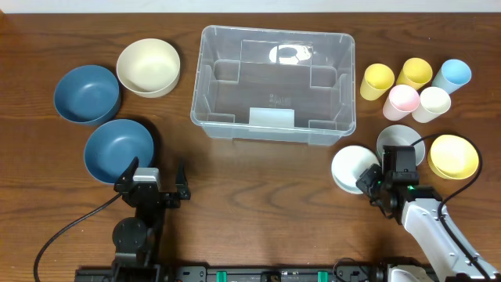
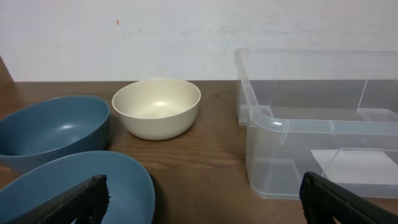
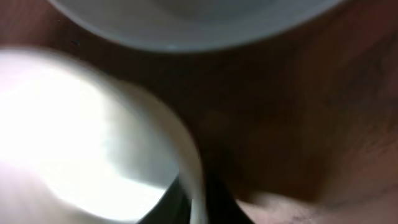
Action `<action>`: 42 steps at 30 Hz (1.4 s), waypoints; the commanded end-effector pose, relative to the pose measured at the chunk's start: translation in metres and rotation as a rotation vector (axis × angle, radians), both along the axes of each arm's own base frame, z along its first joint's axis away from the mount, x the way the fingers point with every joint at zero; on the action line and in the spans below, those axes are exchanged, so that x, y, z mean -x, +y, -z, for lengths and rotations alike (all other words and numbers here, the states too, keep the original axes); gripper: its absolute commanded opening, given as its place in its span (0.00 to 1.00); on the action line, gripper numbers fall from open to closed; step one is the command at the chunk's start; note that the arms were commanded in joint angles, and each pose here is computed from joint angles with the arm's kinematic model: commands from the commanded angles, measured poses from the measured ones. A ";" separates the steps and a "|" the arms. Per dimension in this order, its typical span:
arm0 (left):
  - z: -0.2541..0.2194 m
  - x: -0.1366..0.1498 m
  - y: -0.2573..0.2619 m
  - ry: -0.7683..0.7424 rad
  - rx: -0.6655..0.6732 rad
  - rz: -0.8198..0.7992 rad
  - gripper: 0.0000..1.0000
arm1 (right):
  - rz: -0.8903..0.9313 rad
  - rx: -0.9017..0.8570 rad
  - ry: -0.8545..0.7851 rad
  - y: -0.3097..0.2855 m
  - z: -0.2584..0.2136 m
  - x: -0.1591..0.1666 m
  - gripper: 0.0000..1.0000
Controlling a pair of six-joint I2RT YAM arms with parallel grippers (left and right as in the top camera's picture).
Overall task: Pack container
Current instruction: 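Reach the right gripper to the white bowl and grasp its rim, then lift the white bowl and lower it into the clear container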
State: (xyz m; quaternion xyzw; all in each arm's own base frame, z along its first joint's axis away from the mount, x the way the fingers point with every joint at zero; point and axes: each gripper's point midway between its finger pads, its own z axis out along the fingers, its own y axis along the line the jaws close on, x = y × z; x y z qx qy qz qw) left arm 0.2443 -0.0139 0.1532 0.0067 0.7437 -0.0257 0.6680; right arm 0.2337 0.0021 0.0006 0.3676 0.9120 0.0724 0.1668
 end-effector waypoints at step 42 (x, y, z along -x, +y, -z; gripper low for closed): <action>0.017 0.001 0.003 0.049 -0.019 -0.014 0.98 | -0.722 0.281 -0.371 0.134 -0.278 -0.102 0.01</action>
